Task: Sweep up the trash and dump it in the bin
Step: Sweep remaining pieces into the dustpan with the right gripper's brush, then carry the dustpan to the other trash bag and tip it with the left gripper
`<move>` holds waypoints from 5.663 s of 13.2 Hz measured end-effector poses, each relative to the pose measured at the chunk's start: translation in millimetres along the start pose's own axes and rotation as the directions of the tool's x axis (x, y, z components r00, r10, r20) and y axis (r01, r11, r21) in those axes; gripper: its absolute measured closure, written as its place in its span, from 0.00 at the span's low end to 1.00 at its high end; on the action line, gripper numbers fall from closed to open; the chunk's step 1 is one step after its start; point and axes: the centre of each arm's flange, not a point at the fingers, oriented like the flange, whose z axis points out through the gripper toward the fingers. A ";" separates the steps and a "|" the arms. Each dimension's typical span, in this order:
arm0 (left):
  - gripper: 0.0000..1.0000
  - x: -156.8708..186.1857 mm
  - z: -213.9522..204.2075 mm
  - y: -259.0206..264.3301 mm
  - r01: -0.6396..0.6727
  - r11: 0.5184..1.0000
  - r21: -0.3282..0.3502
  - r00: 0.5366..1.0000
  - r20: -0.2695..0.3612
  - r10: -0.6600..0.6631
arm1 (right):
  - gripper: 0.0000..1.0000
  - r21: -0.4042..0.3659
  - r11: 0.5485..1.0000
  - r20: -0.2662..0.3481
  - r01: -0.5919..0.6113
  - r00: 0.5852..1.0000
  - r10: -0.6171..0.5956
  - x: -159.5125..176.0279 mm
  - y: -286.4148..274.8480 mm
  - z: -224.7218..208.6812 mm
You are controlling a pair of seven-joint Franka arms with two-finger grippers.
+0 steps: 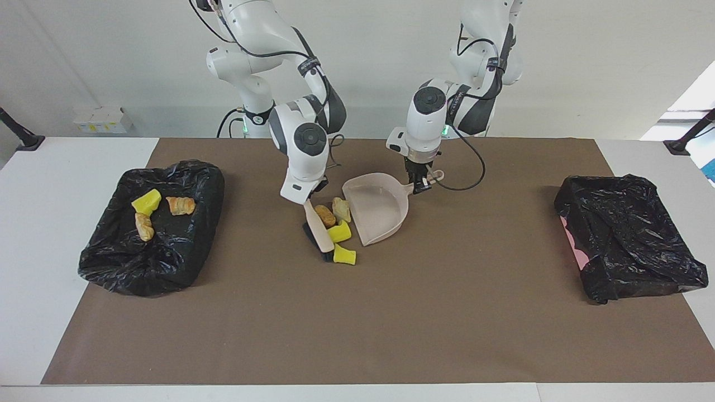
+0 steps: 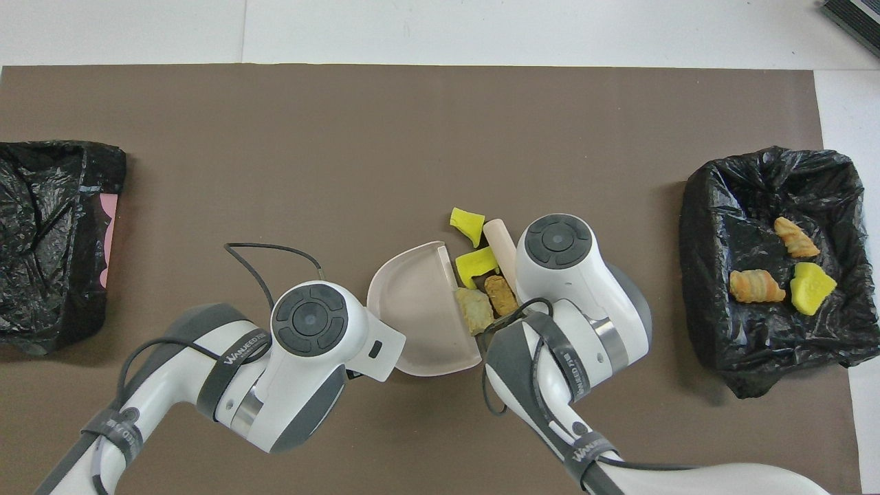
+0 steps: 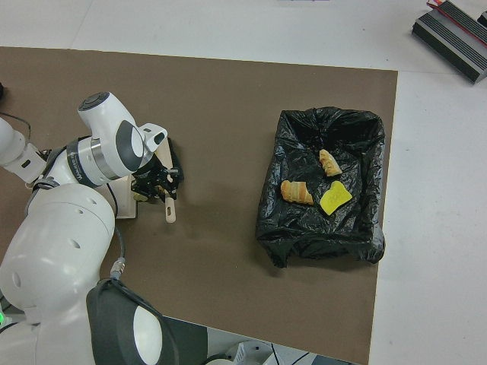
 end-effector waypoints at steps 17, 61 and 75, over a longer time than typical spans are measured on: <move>0.69 -21.7 2.0 -25.2 0.100 0.995 0.005 0.995 -0.022 -0.099 | 0.74 0.047 0.998 -0.047 -0.047 0.998 0.049 13.0 42.7 -69.7; 0.69 -178.8 -61.3 -153.8 -0.108 0.992 0.064 0.992 -0.060 0.112 | 0.74 0.075 0.920 0.116 -0.384 0.920 0.374 -46.3 -157.7 -10.9; 0.69 -539.2 -136.8 -205.4 0.029 0.992 0.125 0.957 -0.289 0.008 | 0.30 0.097 0.904 0.091 -0.417 0.908 0.409 -23.7 -245.2 -12.5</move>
